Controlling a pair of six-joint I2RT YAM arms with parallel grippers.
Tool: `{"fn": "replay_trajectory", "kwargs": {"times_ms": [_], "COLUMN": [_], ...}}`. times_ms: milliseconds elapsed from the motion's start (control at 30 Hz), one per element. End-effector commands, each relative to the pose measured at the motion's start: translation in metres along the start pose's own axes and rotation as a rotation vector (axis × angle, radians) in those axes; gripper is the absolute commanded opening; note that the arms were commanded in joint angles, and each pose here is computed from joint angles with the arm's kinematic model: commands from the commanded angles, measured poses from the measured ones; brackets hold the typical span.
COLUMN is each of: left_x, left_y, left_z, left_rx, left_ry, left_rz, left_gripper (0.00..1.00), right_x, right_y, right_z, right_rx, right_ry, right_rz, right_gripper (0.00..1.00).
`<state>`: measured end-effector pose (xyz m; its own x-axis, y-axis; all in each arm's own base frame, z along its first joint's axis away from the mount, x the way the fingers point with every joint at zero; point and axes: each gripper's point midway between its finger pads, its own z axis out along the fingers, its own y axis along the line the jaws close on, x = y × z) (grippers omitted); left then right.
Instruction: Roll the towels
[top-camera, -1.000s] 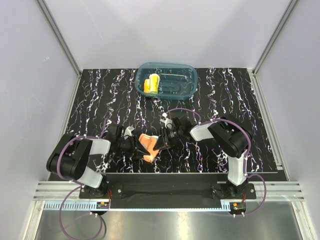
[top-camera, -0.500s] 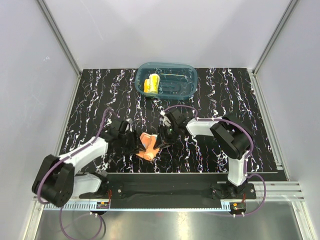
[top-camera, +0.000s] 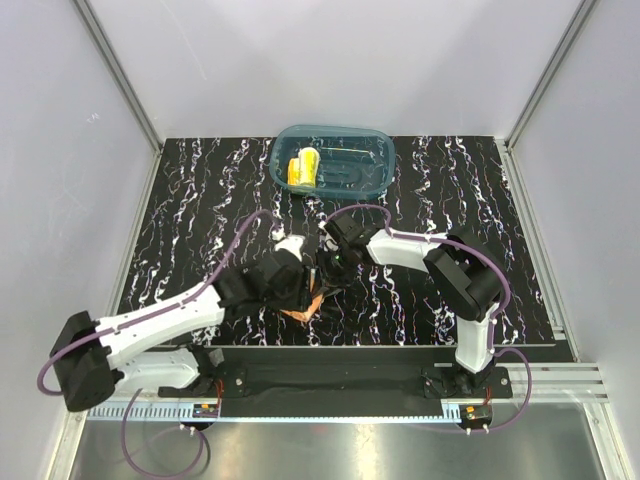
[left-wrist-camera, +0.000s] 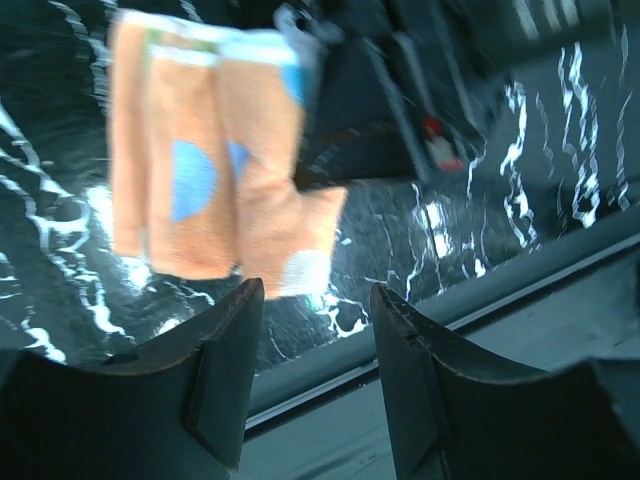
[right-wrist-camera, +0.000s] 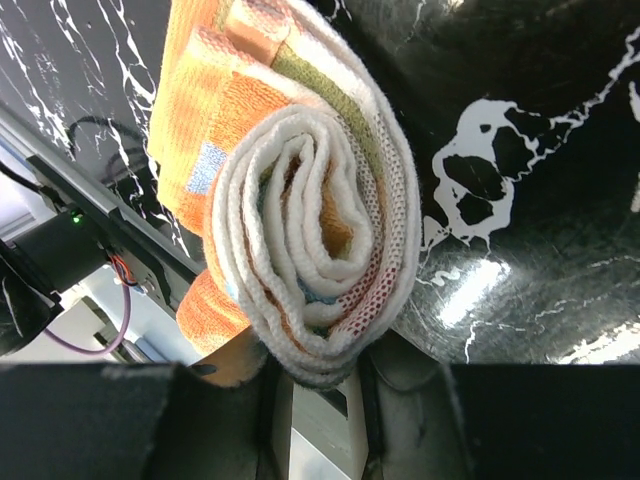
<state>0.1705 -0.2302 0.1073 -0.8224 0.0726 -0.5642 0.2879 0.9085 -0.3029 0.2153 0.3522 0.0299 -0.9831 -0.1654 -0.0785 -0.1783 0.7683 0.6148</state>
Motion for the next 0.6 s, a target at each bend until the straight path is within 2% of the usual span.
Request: {"fn": "replay_trajectory", "kwargs": {"times_ms": [0,233,567], "left_x": [-0.013,0.003,0.024], "left_y": [-0.017,-0.033,-0.011], "left_z": [0.005,0.029,0.05], "left_rx": [-0.021,-0.038,-0.188], "left_ry": [-0.062,-0.008,0.057], "left_rz": [0.063,0.12,0.184], "left_gripper": [0.52,0.52,0.52], "right_x": [0.003,0.005,0.006], "right_y": [-0.009,-0.007,-0.007], "right_z": [-0.004,-0.006,-0.006], "right_rx": [0.086,0.086,0.083], "right_ry": [0.001,0.006,0.011], "right_rz": [-0.01,-0.013,-0.016], "right_gripper": [0.18,0.18,0.18]}}
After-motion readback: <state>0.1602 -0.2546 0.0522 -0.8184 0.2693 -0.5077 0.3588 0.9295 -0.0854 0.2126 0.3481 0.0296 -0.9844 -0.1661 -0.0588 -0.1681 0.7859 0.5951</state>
